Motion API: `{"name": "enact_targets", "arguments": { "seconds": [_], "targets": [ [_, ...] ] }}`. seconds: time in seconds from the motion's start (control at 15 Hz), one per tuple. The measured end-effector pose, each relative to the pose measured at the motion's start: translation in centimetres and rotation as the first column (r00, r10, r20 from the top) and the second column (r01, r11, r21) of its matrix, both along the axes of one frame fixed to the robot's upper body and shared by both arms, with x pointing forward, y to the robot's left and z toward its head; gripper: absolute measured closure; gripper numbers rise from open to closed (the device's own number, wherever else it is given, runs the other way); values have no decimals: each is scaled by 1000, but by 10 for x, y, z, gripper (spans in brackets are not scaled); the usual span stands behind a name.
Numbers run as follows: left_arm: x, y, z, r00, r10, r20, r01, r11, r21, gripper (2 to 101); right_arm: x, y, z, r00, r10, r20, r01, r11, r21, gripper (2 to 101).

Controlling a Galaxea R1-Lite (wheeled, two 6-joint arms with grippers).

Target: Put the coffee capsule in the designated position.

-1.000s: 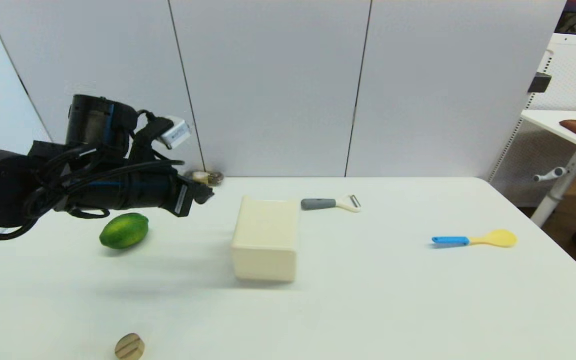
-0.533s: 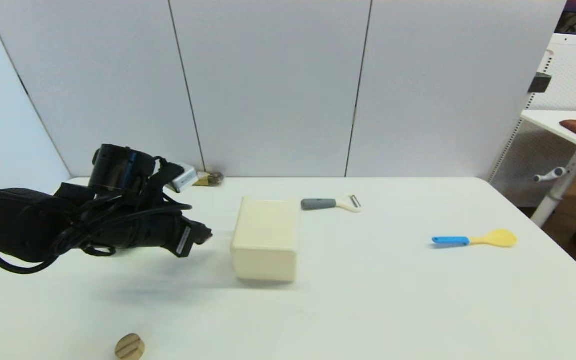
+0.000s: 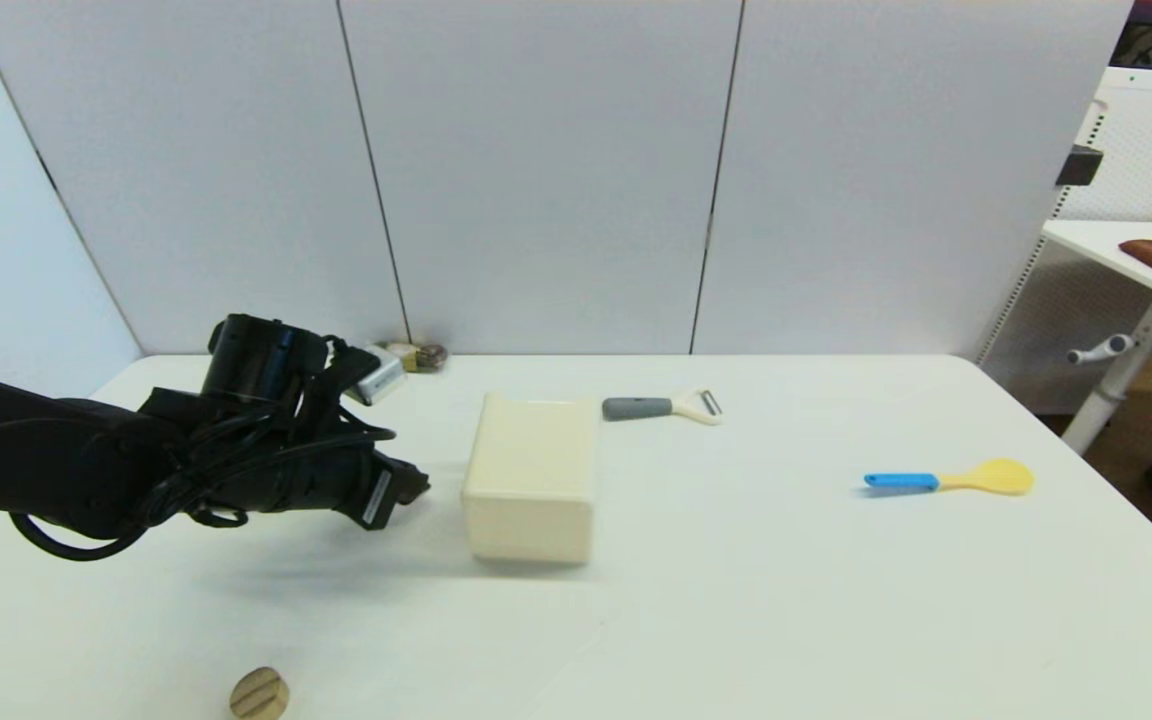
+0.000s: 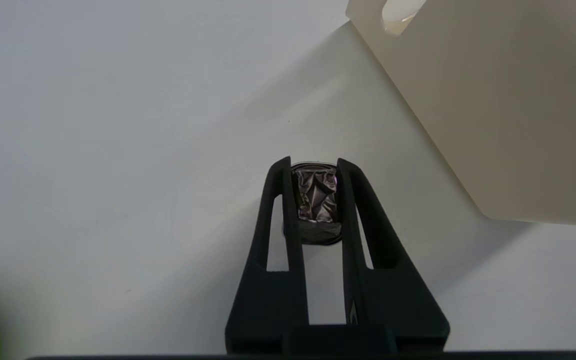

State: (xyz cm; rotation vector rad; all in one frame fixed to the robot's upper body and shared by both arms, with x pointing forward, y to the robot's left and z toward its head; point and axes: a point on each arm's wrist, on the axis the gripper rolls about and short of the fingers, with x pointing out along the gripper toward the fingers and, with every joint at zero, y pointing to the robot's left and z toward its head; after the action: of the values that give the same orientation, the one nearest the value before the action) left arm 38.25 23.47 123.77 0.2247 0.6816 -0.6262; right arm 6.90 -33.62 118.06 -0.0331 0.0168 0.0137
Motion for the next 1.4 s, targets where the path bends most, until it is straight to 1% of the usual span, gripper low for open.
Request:
{"name": "enact_targets", "arguments": {
  "seconds": [0.13,0.27,0.4,0.67,0.8,1.0,1.27,1.4],
  "targets": [
    [0,-1,-1,1000,-3,-1,3,1000,0,888,0,0,0,1000,0,0,0,1000,0,18],
    [-1,-2,-1,1000,-8,-2,8,1000,0,691,0,0,0,1000,0,0,0,1000,0,18],
    [-1,-3,-1,1000,-10,-2,10,1000,0,542,0,0,0,1000,0,0,0,1000,0,18],
    [-3,-3,3,1000,-12,10,12,1000,-5,344,0,0,0,1000,0,0,0,1000,0,18],
    [-7,-1,11,999,-12,30,12,1000,-10,279,0,0,0,1000,0,0,0,1000,0,18],
    [-23,4,31,996,-9,91,11,999,-30,211,0,0,0,1000,0,0,0,1000,0,18],
    [-74,25,55,982,14,190,-2,998,-61,149,0,0,0,1000,0,0,0,1000,0,18],
    [-107,43,56,966,48,254,-30,997,-76,129,0,0,0,1000,0,0,0,1000,0,18]
  ]
}}
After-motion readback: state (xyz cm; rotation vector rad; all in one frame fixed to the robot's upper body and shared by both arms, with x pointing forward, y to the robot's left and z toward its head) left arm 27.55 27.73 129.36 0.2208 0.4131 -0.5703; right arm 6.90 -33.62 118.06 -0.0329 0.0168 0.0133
